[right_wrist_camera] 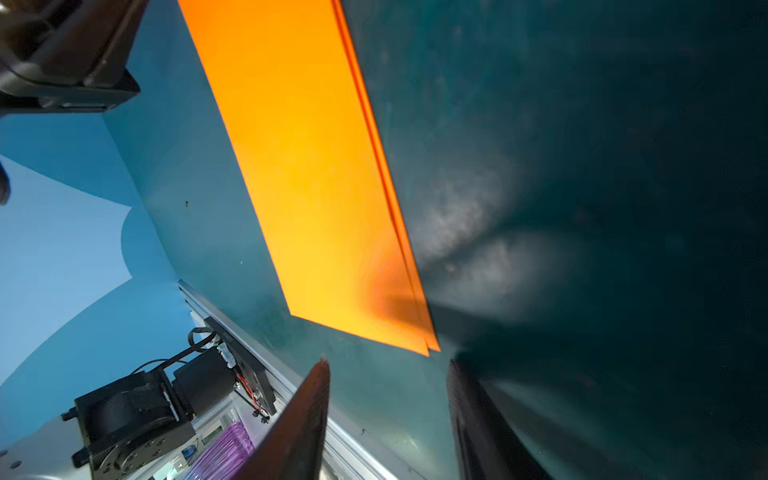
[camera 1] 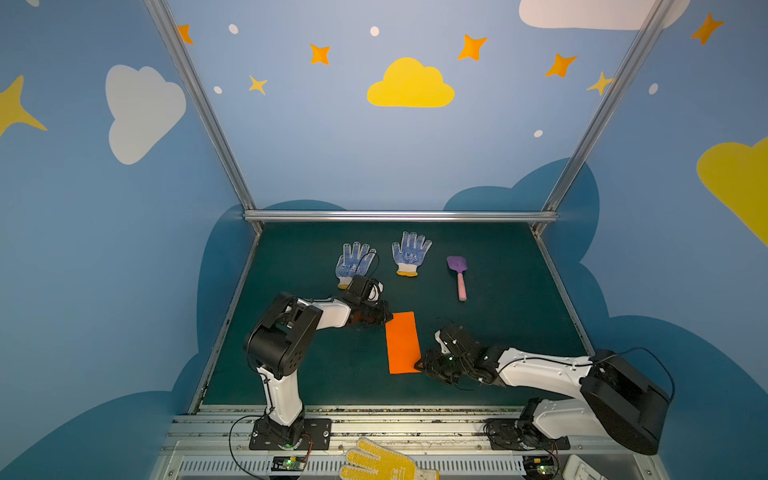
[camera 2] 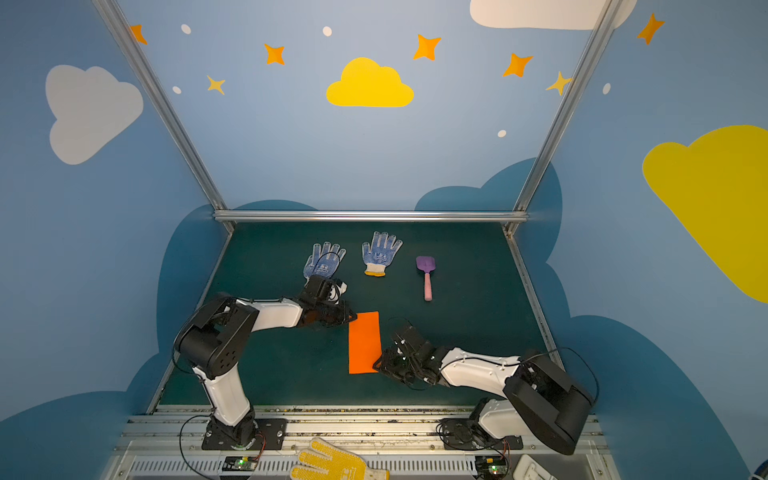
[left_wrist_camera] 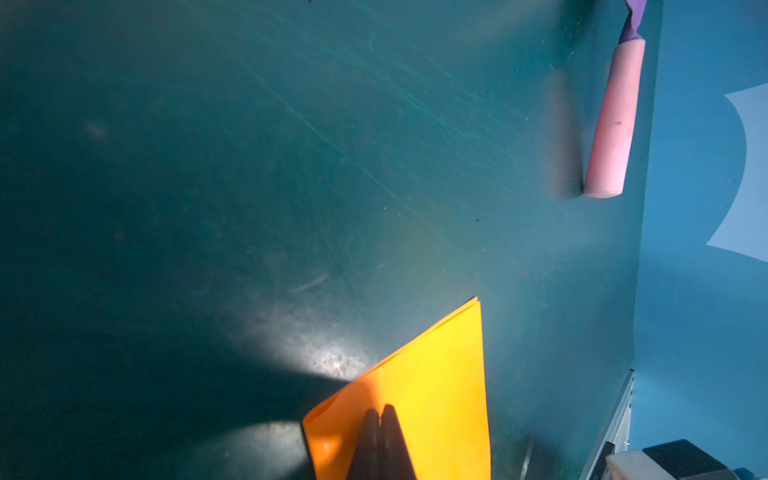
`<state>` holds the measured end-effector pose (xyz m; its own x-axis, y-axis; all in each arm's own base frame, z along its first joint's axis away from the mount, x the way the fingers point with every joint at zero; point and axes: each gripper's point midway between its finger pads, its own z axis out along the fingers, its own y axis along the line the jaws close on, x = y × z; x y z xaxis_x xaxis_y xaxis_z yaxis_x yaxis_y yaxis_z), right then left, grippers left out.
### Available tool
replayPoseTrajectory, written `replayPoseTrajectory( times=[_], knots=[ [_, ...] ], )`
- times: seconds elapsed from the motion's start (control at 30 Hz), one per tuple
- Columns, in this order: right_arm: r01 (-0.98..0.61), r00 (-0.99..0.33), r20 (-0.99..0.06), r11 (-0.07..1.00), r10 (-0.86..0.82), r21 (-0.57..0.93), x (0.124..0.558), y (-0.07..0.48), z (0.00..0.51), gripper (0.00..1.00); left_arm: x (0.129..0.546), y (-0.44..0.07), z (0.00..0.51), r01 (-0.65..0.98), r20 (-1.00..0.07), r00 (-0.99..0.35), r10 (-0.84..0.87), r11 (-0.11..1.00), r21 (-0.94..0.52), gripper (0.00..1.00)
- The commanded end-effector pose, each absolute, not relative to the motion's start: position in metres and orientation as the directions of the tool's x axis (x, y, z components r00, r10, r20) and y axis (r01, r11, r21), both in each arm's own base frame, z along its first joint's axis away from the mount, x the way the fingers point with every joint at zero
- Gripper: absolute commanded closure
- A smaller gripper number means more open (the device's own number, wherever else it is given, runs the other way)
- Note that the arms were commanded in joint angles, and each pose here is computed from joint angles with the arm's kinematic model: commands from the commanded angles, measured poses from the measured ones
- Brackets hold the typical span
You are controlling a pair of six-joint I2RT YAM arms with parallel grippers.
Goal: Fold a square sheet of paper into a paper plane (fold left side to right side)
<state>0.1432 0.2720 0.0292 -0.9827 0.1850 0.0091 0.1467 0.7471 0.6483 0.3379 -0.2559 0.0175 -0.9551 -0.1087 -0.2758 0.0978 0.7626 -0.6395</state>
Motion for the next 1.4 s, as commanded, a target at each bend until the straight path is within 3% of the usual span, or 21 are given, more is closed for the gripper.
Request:
replayPoseTrajectory(
  times=[0.0, 0.4, 1.03, 1.37],
  knots=[
    [0.198, -0.976, 0.040, 0.805, 0.213, 0.559, 0.132, 0.250, 0.007, 0.51, 0.326, -0.239, -0.008, 0.045, -0.223, -0.969, -0.106, 0.814, -0.579, 0.96],
    [0.207, -0.974, 0.043, 0.797, 0.223, 0.568, 0.148, 0.271, -0.005, 0.51, 0.326, -0.239, -0.007, 0.042, -0.224, -0.969, -0.109, 0.814, -0.580, 0.96],
    [0.013, -0.986, -0.107, 0.708, 0.126, 0.706, 0.200, 0.301, 0.027, 0.52, 0.326, -0.240, -0.011, 0.036, -0.217, -0.970, -0.113, 0.811, -0.583, 0.96],
    [0.022, -0.991, -0.078, 0.708, 0.108, 0.705, 0.189, 0.293, 0.022, 0.55, 0.327, -0.240, -0.011, 0.038, -0.219, -0.969, -0.112, 0.812, -0.582, 0.96]
  ],
)
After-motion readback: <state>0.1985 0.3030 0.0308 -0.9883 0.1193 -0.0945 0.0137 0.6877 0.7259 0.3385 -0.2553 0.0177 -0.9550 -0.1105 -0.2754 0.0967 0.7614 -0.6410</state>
